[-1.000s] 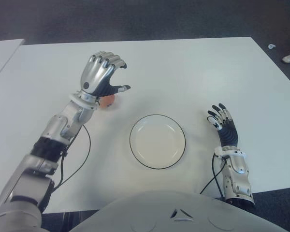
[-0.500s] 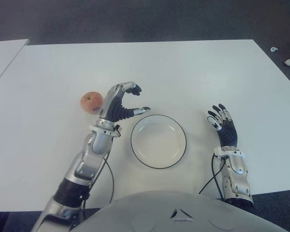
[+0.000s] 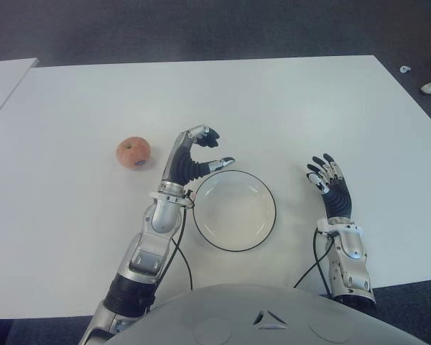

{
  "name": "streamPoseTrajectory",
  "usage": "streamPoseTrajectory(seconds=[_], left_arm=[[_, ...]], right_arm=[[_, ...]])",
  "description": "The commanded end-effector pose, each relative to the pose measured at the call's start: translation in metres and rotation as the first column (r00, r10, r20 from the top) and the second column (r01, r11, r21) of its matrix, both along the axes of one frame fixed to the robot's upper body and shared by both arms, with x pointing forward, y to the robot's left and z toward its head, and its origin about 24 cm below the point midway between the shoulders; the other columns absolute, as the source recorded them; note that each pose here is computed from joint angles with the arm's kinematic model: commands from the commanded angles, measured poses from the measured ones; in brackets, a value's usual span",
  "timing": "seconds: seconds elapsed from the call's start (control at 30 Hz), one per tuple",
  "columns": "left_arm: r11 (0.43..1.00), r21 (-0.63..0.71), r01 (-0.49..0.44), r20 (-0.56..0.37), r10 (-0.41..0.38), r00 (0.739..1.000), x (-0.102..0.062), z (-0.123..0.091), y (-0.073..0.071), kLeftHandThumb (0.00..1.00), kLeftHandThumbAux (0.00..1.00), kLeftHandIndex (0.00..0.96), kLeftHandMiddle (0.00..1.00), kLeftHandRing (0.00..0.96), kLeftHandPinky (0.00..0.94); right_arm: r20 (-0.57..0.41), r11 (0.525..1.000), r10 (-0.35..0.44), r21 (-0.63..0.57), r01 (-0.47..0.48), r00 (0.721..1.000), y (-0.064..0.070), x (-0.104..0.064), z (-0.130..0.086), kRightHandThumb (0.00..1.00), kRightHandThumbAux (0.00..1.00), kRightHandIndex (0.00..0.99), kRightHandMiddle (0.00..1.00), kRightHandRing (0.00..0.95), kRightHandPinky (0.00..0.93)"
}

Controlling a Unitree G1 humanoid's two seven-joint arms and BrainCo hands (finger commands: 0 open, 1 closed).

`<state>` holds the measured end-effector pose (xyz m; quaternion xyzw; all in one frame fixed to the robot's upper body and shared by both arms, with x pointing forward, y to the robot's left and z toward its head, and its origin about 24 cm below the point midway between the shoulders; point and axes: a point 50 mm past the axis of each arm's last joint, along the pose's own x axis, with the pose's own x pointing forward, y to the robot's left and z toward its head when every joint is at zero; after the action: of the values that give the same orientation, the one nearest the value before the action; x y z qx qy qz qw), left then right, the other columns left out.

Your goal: Put the apples into the plate.

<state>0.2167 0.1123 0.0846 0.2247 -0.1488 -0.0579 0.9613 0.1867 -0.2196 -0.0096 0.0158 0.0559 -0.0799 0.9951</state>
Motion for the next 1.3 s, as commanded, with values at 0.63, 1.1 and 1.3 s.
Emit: streamPoseTrajectory(seconds=[0.63, 1.1, 1.3], left_arm=[[0.990, 0.138, -0.026, 0.052, 0.019, 0.998, 0.005, 0.000, 0.012, 0.753, 0.693, 0.443, 0.881, 0.866, 0.859], [0.995, 0.100, -0.026, 0.089, 0.017, 0.996, 0.010, 0.003, 0.040, 0.500, 0.505, 0.326, 0.434, 0.390, 0.330], [0.849, 0.510, -0.140, 0.234, 0.019, 0.972, 0.010, 0.014, 0.067, 0.351, 0.367, 0.219, 0.230, 0.182, 0.135]], right_arm=[[-0.228, 0.999, -0.013, 0.046, 0.024, 0.974, 0.004, -0.029, -0.038, 0.306, 0.570, 0.088, 0.194, 0.216, 0.244], [-0.233, 0.999, -0.013, 0.044, 0.024, 0.973, 0.002, -0.029, -0.039, 0.310, 0.604, 0.076, 0.178, 0.200, 0.231], [-0.232, 0.999, -0.012, 0.047, 0.023, 0.973, 0.002, -0.028, -0.039, 0.305, 0.598, 0.078, 0.185, 0.208, 0.250]])
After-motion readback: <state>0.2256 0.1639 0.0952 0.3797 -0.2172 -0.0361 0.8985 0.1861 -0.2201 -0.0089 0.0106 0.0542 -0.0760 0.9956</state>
